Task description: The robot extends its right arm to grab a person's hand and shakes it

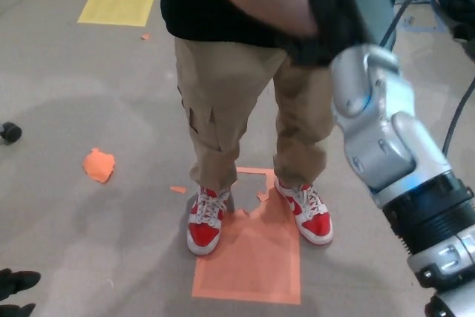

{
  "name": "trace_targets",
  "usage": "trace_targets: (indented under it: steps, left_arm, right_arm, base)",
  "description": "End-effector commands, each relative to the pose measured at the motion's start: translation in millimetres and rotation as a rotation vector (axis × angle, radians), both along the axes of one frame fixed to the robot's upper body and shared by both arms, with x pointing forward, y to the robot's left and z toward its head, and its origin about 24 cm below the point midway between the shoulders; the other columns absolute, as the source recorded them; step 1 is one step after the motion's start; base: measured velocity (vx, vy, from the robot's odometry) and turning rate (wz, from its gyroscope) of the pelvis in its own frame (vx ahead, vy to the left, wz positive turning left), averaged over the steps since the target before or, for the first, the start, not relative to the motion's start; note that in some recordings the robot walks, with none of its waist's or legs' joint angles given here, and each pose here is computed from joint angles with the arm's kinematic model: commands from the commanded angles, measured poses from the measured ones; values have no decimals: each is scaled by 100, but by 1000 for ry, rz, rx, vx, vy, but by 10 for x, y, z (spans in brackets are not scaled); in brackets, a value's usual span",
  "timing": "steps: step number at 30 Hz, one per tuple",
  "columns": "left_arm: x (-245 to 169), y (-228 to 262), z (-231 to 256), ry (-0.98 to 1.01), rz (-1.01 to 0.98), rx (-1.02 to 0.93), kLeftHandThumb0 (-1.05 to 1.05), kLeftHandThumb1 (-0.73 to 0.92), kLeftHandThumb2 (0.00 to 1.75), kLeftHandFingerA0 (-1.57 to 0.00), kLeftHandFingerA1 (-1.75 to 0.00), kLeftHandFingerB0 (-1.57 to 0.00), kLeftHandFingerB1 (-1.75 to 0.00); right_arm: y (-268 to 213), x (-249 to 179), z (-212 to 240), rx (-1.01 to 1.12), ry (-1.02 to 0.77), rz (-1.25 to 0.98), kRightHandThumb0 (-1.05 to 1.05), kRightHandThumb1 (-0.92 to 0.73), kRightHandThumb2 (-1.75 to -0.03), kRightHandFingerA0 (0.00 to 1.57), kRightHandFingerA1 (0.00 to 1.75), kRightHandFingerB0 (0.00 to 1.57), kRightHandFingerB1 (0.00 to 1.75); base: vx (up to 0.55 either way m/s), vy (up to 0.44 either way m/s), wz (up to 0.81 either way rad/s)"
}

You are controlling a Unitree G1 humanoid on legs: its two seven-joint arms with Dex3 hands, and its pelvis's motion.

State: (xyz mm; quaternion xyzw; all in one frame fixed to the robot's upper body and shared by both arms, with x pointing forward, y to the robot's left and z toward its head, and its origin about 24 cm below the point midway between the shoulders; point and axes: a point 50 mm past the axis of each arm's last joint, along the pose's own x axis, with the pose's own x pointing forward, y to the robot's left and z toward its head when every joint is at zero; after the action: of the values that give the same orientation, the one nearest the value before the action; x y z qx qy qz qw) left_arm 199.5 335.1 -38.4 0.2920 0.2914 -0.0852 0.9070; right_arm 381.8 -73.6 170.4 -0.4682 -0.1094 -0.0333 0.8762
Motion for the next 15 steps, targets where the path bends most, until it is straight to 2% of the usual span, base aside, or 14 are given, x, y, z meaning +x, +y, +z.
trace_targets:
  steps: [1,3,4,6,7,8,9,10,11,12,14,15]
  left_arm:
    - [26,82,68,1,5,56,-60,92,70,-22,-32,-20,-32]
    - [25,78,71,-7,0,41,-58,92,71,-22,-32,-19,-32]
    - [22,77,72,-11,-4,39,-58,92,71,-22,-32,-19,-32]
    - [18,77,73,-16,-8,38,-58,92,71,-22,-32,-19,-32]
    - [33,76,79,-21,-6,38,-57,92,70,-23,-32,-21,-32]
    - [39,76,80,-24,-1,31,-57,92,69,-21,-31,-20,-31]
    - [39,76,78,-25,4,21,-57,92,69,-21,-31,-20,-31]
    - [42,74,80,-24,0,27,-58,92,70,-22,-31,-20,-32]
    - [48,78,84,-18,-3,40,-59,92,71,-23,-32,-20,-32]
    - [53,82,86,-10,-3,53,-59,92,71,-23,-32,-20,-32]
    - [63,91,100,-13,-2,48,-57,92,71,-22,-32,-19,-31]
    - [71,94,105,-13,-4,49,-57,92,71,-22,-32,-19,-31]
  right_arm:
    - [-99,24,-769,-16,263,16,-16,-64,-59,86,116,65,47]
    - [-112,25,-801,-7,274,16,-17,-66,-59,87,113,65,47]
    - [-125,27,-808,-5,280,15,-17,-65,-59,87,102,64,46]
    - [-143,31,-815,-3,287,14,-17,-65,-59,87,102,64,46]
    - [-185,30,-812,12,264,12,-17,-68,-60,82,114,60,45]
    - [-240,28,-806,22,244,3,-25,-74,-64,81,133,35,41]
    - [-285,25,-800,26,231,-7,-25,-74,-64,81,133,35,41]
    - [-328,27,-794,31,237,-26,-27,-54,-96,95,113,11,48]
    - [-395,34,-782,18,278,-43,-61,-50,-85,0,39,0,24]
    - [-461,38,-769,3,325,-57,-61,-50,-85,0,39,0,24]
    - [-590,13,-783,17,369,-74,-86,-60,-89,0,8,0,0]
    - [-650,-1,-795,29,388,-79,-86,-60,-89,0,8,0,0]
  base:
    - [0,0,0]
    - [0,0,0]
    - [0,0,0]
    - [0,0,0]
    - [0,0,0]
    - [0,0,0]
    - [0,0,0]
    - [0,0,0]
    - [0,0,0]
    - [0,0,0]
    - [0,0,0]
    - [0,0,0]
